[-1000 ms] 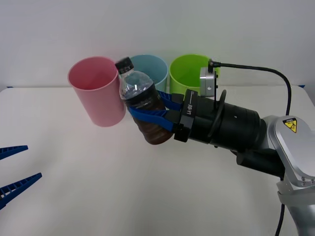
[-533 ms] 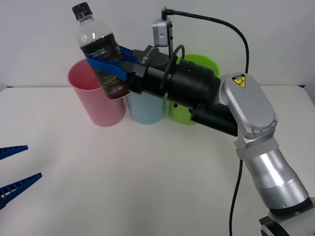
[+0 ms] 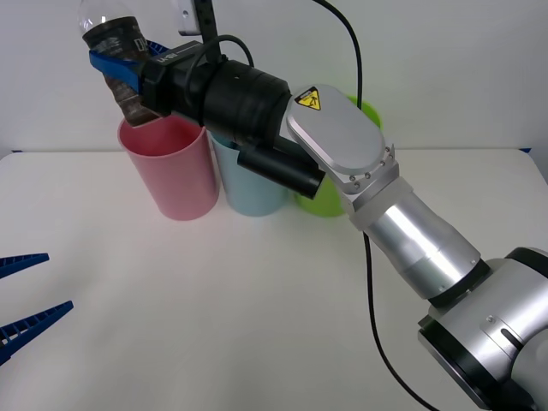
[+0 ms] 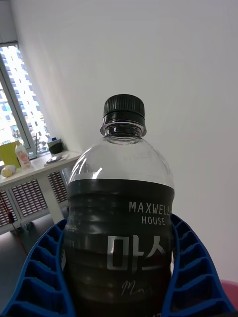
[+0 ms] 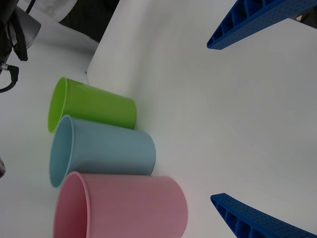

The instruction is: Put cans in the blue bin and PET bottles in the pink bin and trash in the green bin.

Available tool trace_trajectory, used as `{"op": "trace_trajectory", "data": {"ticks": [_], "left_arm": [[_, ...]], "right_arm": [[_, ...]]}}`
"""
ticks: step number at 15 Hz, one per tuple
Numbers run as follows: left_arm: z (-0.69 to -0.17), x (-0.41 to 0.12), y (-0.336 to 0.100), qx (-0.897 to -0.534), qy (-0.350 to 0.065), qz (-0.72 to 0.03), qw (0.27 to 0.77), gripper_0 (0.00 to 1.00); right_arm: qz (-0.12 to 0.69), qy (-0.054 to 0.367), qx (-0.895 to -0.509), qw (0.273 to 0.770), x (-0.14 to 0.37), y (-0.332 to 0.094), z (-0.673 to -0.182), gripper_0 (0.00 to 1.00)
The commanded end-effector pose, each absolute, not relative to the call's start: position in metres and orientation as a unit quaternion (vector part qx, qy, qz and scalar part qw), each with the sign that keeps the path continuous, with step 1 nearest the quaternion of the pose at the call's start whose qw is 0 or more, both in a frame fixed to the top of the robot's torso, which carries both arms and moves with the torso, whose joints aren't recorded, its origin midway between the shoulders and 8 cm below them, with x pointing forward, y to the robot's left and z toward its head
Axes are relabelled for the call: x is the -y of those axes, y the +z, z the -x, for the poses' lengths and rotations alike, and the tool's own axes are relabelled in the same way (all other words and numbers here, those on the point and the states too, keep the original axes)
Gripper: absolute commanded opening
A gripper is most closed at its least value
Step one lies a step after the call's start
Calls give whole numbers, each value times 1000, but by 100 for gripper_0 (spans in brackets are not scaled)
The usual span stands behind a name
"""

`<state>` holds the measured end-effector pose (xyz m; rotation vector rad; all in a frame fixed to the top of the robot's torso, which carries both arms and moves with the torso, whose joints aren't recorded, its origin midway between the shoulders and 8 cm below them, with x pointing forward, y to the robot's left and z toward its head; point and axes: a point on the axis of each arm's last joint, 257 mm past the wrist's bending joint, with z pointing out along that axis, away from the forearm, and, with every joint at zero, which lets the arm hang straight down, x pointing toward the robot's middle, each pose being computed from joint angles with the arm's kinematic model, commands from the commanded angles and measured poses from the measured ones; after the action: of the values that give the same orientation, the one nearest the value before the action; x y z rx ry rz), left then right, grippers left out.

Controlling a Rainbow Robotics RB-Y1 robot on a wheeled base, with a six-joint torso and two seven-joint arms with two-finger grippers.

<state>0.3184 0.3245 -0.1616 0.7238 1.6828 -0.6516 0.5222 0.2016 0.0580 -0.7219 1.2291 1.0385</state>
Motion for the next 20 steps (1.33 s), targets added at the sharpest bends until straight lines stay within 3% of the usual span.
{"op": "trace_trajectory", "data": {"ticks": [1, 6, 12, 20], "left_arm": [[-318, -324, -162, -715, -277, -308, 564, 100], [-318, -324, -162, -715, -277, -308, 564, 100], [-318, -324, -162, -715, -277, -308, 564, 100], [-318, -324, -162, -715, -277, -308, 564, 100]], "right_arm": [[323, 411, -556, 646, -217, 54, -548, 0], [337, 351, -594, 641, -228, 29, -582, 0], [327, 314, -617, 644, -227, -4, -596, 0], [301, 300, -632, 648, -226, -23, -604, 0]]}}
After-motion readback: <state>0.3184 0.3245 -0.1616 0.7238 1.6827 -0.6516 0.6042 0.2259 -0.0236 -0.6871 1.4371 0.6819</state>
